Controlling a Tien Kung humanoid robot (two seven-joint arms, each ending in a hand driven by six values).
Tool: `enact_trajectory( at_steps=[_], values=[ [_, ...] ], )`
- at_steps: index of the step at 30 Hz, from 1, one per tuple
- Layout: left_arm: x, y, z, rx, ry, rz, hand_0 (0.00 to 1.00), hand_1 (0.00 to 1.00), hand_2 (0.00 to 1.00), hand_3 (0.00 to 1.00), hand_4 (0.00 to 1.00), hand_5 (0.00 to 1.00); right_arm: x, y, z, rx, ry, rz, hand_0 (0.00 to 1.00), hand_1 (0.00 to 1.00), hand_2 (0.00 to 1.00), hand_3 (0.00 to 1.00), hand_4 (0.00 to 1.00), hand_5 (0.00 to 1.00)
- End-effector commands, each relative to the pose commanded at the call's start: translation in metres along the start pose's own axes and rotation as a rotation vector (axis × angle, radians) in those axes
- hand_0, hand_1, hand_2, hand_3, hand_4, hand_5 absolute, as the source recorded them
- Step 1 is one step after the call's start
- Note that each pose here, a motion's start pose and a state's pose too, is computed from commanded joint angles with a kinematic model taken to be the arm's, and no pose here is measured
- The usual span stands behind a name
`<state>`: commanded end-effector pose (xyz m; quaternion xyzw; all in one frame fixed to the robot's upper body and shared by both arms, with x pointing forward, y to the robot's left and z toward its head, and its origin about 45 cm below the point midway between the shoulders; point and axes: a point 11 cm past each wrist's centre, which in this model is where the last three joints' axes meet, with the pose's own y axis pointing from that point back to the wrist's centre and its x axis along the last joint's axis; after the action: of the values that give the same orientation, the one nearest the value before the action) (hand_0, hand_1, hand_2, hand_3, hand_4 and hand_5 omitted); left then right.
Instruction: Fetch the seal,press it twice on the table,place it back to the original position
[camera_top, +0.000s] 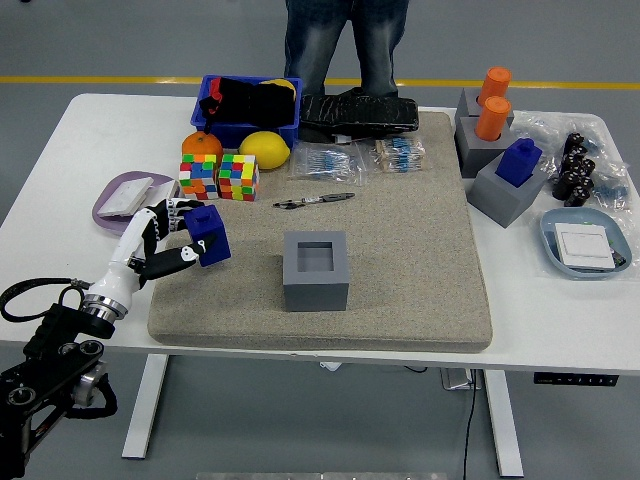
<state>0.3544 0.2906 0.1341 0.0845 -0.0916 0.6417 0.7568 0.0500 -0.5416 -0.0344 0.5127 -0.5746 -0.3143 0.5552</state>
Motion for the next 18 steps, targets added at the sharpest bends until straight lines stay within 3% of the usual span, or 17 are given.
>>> enact_trajectory(
  at_steps=[6,18],
  values=[
    [-0.007,-0.01,0.026,-0.064,0.015,-0.026,0.627,0.44,0.47,0.613,0.637,0.002,0.001,0.0,-0.001,0.0,0.0,0.002,0.8,0.708,0.678,0.675,0.848,0.481],
    [-0.056,-0.015,0.065,-0.133,0.095,-0.177,0.627,0.443,0.47,0.613,0.64,0.002,0.004,0.001,-0.003,0.003,-0.001,0.009,0.799,0.707,0.677,0.675,0.848,0.482]
  ],
)
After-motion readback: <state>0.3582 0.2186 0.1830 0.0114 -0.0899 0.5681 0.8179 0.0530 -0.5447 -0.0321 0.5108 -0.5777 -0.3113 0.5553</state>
